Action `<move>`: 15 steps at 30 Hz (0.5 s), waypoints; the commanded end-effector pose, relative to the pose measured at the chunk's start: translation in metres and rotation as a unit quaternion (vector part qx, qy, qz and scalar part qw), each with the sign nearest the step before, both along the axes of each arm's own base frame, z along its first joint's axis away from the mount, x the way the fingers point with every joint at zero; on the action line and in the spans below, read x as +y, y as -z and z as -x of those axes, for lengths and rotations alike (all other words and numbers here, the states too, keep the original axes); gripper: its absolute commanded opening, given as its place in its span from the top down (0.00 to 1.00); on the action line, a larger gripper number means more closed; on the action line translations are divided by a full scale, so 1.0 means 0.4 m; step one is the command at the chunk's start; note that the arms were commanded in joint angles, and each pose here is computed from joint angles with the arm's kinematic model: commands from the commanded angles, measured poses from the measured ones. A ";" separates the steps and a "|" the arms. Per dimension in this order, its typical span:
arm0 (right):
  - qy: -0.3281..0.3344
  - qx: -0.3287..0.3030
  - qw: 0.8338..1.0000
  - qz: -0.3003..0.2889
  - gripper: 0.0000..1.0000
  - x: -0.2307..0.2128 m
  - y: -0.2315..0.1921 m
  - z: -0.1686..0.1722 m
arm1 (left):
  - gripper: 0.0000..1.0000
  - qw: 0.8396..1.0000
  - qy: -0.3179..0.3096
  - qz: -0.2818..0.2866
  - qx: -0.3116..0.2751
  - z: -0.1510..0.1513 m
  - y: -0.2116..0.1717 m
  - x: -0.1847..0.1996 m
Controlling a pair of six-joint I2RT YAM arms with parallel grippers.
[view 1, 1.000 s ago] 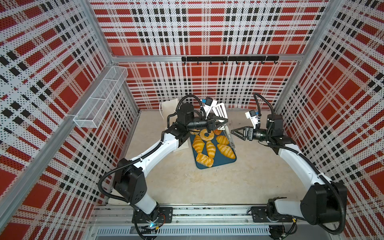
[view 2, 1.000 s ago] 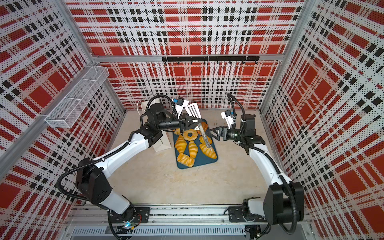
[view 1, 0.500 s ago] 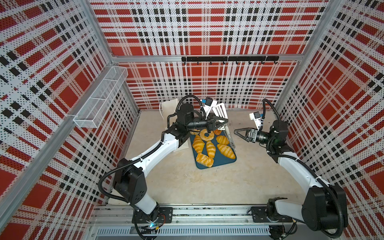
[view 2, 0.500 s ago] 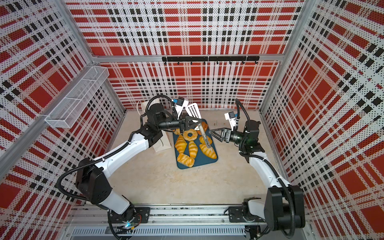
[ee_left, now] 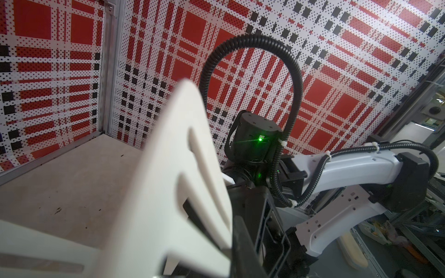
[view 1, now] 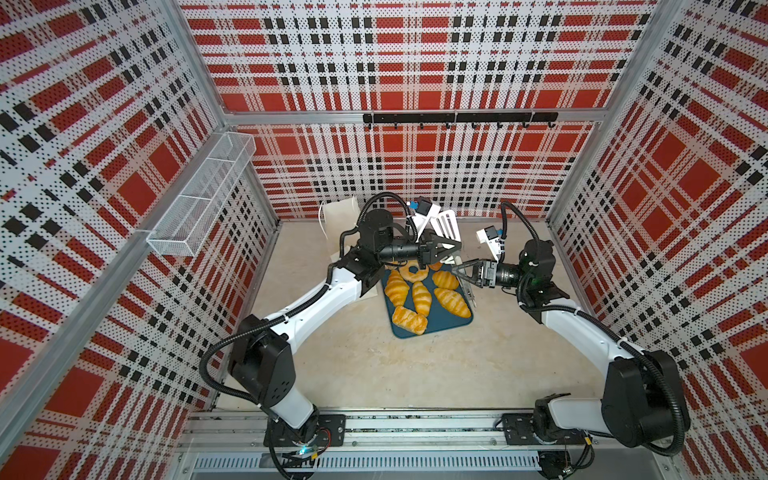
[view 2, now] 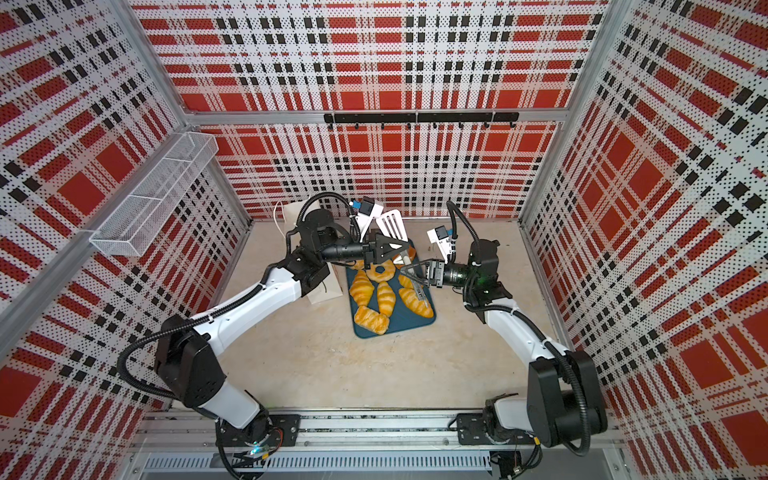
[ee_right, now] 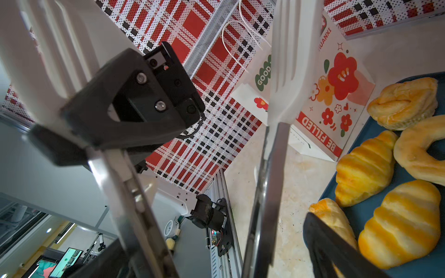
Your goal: Place the fake bread into the paper bag
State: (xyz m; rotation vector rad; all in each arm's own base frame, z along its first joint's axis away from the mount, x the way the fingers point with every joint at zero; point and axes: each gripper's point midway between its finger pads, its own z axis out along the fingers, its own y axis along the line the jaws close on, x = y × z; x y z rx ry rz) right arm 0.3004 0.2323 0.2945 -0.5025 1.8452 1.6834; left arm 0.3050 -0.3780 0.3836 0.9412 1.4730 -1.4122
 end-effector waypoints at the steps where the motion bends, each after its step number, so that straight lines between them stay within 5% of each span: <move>1: -0.002 -0.041 0.999 -0.018 0.02 0.012 -0.057 -0.013 | 0.87 0.999 0.001 0.019 -0.038 0.009 -0.049 -0.009; 15: -0.011 -0.039 0.998 -0.055 0.06 0.028 -0.086 -0.023 | 0.88 0.999 0.015 0.019 -0.039 0.029 -0.046 -0.041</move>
